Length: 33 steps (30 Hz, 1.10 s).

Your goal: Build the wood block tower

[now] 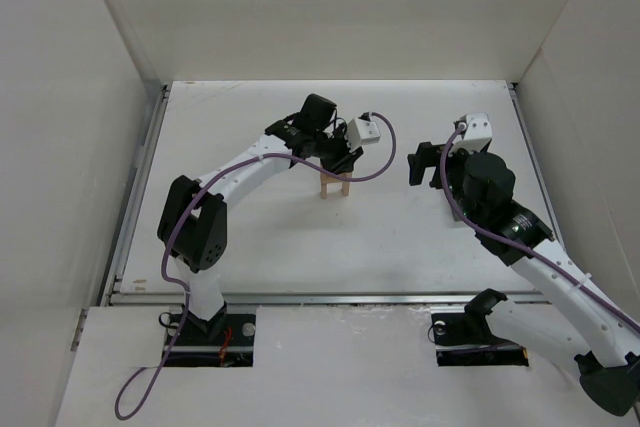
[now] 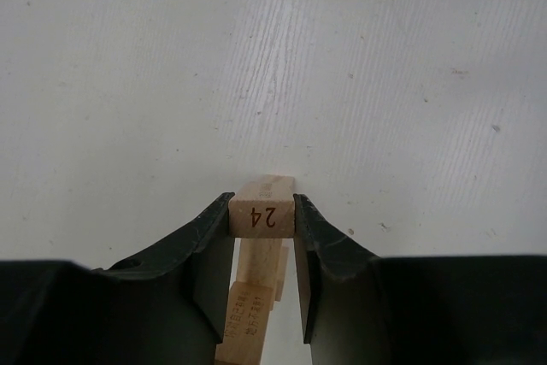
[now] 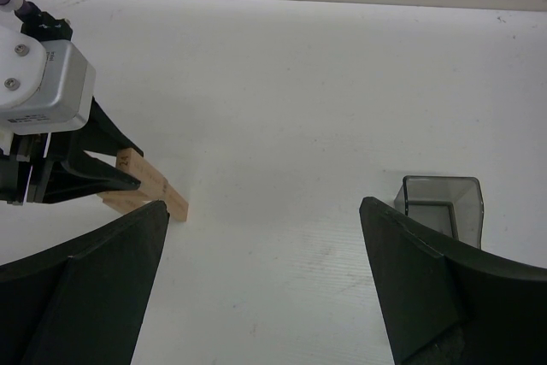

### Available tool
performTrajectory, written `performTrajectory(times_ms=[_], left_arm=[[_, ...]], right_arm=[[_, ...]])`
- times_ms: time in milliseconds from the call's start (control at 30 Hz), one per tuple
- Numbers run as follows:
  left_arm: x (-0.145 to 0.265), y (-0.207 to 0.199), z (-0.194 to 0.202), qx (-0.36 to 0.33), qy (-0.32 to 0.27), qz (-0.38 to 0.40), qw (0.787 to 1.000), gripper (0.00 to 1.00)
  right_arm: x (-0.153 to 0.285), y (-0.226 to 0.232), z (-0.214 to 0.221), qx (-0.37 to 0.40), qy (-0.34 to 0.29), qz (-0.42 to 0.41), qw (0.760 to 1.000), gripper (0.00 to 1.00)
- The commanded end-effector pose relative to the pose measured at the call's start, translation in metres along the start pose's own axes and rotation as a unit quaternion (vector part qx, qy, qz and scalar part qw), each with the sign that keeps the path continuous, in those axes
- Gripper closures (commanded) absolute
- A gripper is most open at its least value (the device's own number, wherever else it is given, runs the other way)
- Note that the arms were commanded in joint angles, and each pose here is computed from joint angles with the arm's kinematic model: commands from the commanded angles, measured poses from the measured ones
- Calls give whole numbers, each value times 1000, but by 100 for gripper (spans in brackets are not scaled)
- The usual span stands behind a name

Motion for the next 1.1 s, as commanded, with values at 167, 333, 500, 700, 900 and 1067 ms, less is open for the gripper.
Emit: performTrajectory(times_ms=[167, 333, 500, 700, 900, 1067], left_arm=[[13, 9, -19, -10, -27, -4, 1000, 91], [20, 11, -26, -15, -41, 1, 999, 92], [20, 8, -26, -29, -42, 14, 999, 92], [20, 3, -26, -48, -44, 32, 997, 92], [17, -1, -20, -50, -37, 47, 997, 92], [19, 1, -18, -54, -36, 48, 997, 92]], right_arm=[[0, -1, -8, 2, -18, 0, 1000, 1], [0, 0, -8, 2, -18, -4, 1000, 1], [-2, 2, -10, 2, -19, -9, 1000, 1], [-4, 3, -8, 8, -14, -9, 1000, 1], [-4, 3, -8, 8, -14, -9, 1000, 1], [-4, 3, -8, 8, -14, -9, 1000, 1]])
Point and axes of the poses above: each gripper's point midway between its finger pads, its own x axis back along the fingers, its own y axis along the line the jaws close on, z = x × y, the point moved 1 cm from there along x, back along the fingers, and after that the axes turned 13 degrees about x, right-handed, at the moved point
